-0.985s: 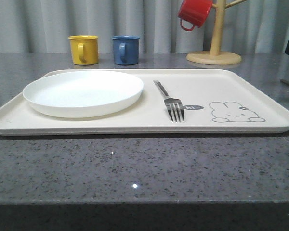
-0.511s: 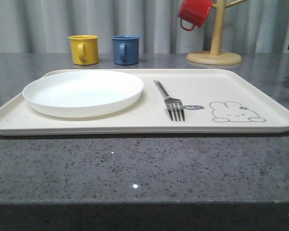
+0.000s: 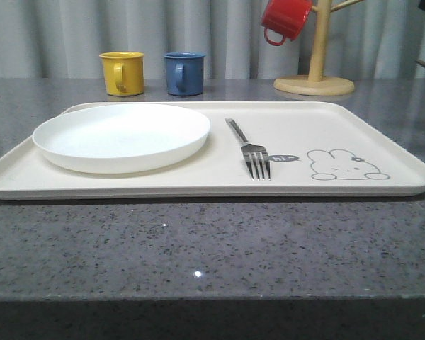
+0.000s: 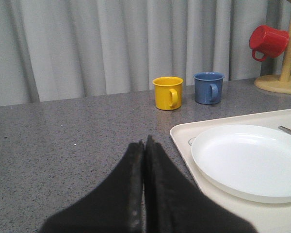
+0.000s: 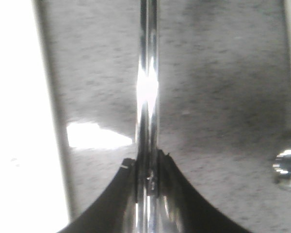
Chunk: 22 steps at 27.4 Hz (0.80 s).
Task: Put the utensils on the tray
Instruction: 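Lower the chopsticks onto the tray beside the fork and open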
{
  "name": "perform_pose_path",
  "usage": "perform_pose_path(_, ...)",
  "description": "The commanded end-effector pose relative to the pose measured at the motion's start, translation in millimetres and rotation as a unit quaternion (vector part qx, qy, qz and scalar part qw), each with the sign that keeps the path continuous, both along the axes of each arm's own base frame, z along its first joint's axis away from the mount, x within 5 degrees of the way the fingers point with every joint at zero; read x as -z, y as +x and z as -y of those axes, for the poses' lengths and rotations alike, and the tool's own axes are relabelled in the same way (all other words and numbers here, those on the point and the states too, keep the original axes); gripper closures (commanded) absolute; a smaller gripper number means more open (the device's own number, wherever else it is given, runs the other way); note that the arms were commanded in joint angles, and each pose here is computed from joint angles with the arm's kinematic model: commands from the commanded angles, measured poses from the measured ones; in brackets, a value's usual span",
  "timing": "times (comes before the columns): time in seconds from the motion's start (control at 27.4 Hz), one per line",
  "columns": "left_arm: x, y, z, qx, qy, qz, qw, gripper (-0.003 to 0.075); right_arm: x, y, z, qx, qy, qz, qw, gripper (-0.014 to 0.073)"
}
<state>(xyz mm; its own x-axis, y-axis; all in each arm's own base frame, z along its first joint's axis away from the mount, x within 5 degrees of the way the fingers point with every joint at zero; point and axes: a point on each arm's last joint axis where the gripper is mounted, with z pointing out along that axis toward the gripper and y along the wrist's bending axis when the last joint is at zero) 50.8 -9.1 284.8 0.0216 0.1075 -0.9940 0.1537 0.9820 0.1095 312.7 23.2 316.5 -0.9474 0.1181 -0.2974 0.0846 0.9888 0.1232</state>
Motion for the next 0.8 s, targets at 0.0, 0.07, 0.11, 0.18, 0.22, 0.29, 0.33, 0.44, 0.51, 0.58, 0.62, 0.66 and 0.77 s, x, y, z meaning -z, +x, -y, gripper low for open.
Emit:
perform_pose_path(0.0,-15.8,-0.9,-0.8,-0.004,-0.017,0.046,0.999,0.0739,-24.0,-5.8,-24.9,-0.021,0.02,0.046,0.999,0.0547)
perform_pose_path(0.07,-15.8,-0.9,-0.8,-0.004,-0.017,0.046,0.999,0.0739,-24.6,-5.5,-40.4,-0.031,0.031,0.056,0.997,0.0547)
perform_pose_path(0.11,-15.8,-0.9,-0.8,-0.004,-0.017,0.046,0.999,0.0739,-25.2,-4.9,-46.6,-0.036,0.035,0.062,0.997,0.0547)
perform_pose_path(0.18,-15.8,-0.9,-0.8,-0.004,-0.017,0.046,0.999,0.0739,-24.2,-3.1,-60.9,-0.044,0.044,0.066,0.996,0.0547)
perform_pose_path(0.22,-15.8,-0.9,-0.8,-0.004,-0.017,0.046,0.999,0.0739,-23.5,-1.9,-66.9,-0.049,0.049,0.067,0.995,0.0547)
perform_pose_path(0.29,-15.8,-0.9,-0.8,-0.004,-0.017,0.046,0.999,0.0739,-20.9,0.7,-81.6,-0.062,0.058,0.065,0.994,0.0547)
perform_pose_path(0.33,-15.8,-0.9,-0.8,-0.004,-0.017,0.046,0.999,0.0739,-19.2,2.5,-87.1,-0.067,0.062,0.062,0.994,0.0547)
perform_pose_path(0.44,-15.8,-0.9,-0.8,-0.004,-0.017,0.046,0.999,0.0739,-13.8,6.4,-102.5,-0.078,0.076,0.052,0.993,0.0547)
perform_pose_path(0.51,-15.8,-0.9,-0.8,-0.004,-0.017,0.046,0.999,0.0739,-9.7,9.5,-110.8,-0.08,0.083,0.046,0.992,0.0547)
perform_pose_path(0.58,-15.8,-0.9,-0.8,-0.004,-0.017,0.046,0.999,0.0739,-4.3,13.3,-116.4,-0.079,0.086,0.041,0.992,0.0547)
perform_pose_path(0.62,-15.8,-0.9,-0.8,-0.004,-0.017,0.046,0.999,0.0739,-1.4,15.1,-118.1,-0.075,0.087,0.038,0.993,0.0547)
perform_pose_path(0.66,-15.8,-0.9,-0.8,-0.004,-0.017,0.046,0.999,0.0739,1.6,17.2,-119.4,-0.07,0.088,0.034,0.993,0.0547)
perform_pose_path(0.77,-15.8,-0.9,-0.8,-0.004,-0.017,0.046,0.999,0.0739,10.5,21.5,-121.3,-0.058,0.09,0.019,0.994,0.0547)
